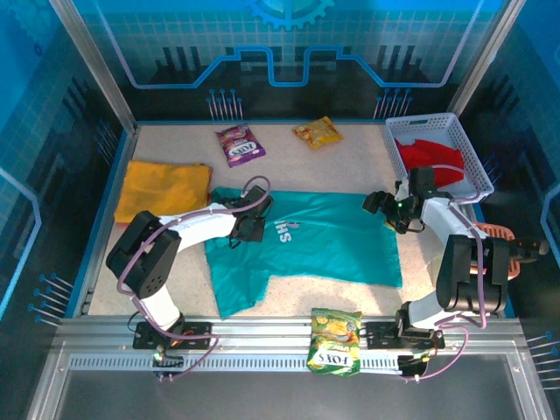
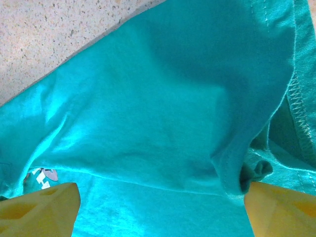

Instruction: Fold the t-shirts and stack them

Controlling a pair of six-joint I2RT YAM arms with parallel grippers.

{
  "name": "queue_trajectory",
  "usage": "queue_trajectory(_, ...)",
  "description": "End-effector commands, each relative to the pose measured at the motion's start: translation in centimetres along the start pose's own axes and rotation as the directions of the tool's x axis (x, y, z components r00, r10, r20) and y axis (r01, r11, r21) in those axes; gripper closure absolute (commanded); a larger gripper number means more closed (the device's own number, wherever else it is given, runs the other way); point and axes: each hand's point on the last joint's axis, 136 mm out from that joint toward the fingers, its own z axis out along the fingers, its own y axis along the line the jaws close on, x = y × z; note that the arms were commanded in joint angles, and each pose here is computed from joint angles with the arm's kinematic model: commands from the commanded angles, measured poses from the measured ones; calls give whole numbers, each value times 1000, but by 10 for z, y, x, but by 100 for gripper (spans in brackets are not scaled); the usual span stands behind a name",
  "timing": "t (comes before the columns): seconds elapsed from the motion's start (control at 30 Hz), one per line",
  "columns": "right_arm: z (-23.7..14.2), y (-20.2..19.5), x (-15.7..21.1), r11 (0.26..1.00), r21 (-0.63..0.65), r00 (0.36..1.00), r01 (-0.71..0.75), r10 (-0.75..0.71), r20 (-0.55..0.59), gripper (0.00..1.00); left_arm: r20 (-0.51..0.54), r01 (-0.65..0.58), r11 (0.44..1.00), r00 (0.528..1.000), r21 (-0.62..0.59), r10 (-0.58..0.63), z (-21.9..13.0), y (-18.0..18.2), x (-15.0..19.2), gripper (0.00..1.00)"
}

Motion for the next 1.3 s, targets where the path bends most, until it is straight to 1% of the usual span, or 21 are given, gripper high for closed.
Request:
queue_trajectory(0.0,3,-3,4,1000,-13,1000,-19,19,-21,14,-18,-37,999,999,16,38,-29,0,-2,100)
queue_trajectory(0.13,4,-4,4,1000,-13,999,-22,21,-25,14,-96,-56,997,993,56,61,-42,-4,11,100)
queue_trajectory(0.33,7,-8,6,1000,6,999,-30,30,-34,14,-223,-56,985,971,163,92,-52,-19,35,100)
queue_trajectory(0.43,6,-13,6,999,35,999,-33,35,-29,14,-267,-70,979,956,190,121,-52,-21,45,96)
queue_trajectory(0.47,5,-16,6,998,53,999,-36,37,-26,14,-272,-77,979,954,189,128,-52,-21,46,92)
queue_trajectory(0.5,3,-20,6,996,80,999,-37,38,-17,14,-282,-83,981,950,175,131,-50,-18,49,82)
queue_trajectory(0.53,0,-25,5,993,110,999,-40,41,-5,14,-287,-90,984,949,154,131,-47,-14,50,70)
queue_trajectory(0.57,-3,-28,4,990,133,999,-44,43,8,15,-290,-92,987,949,132,127,-45,-11,50,63)
queue_trajectory(0.6,-7,-32,4,986,161,999,-49,46,21,16,-296,-91,990,948,111,121,-43,-7,49,58)
queue_trajectory(0.7,-18,-39,1,973,226,997,-51,37,65,22,-306,-78,992,946,95,104,-41,-5,46,54)
queue_trajectory(0.77,-26,-37,-1,967,254,996,-22,-1,92,26,-295,-57,993,952,99,84,-42,-3,38,54)
queue_trajectory(0.87,-37,-20,-2,970,241,989,39,-73,132,35,-267,1,991,963,134,35,-49,0,22,54)
queue_trajectory(0.93,-39,9,-3,981,155,976,118,-143,164,39,-237,48,986,972,161,-9,-56,5,8,53)
queue_trajectory(1.03,-24,29,7,983,63,974,174,-181,138,40,-200,122,973,976,194,-82,-60,17,-11,52)
queue_trajectory(1.1,-11,34,7,984,33,979,172,-175,108,40,-194,185,963,970,197,-147,-56,30,-21,52)
queue_trajectory(1.17,4,30,8,989,23,987,144,-145,76,41,-196,265,944,954,194,-227,-49,47,-28,52)
queue_trajectory(1.27,26,15,8,998,-5,997,70,-70,31,43,-174,375,899,924,228,-341,-40,65,-44,51)
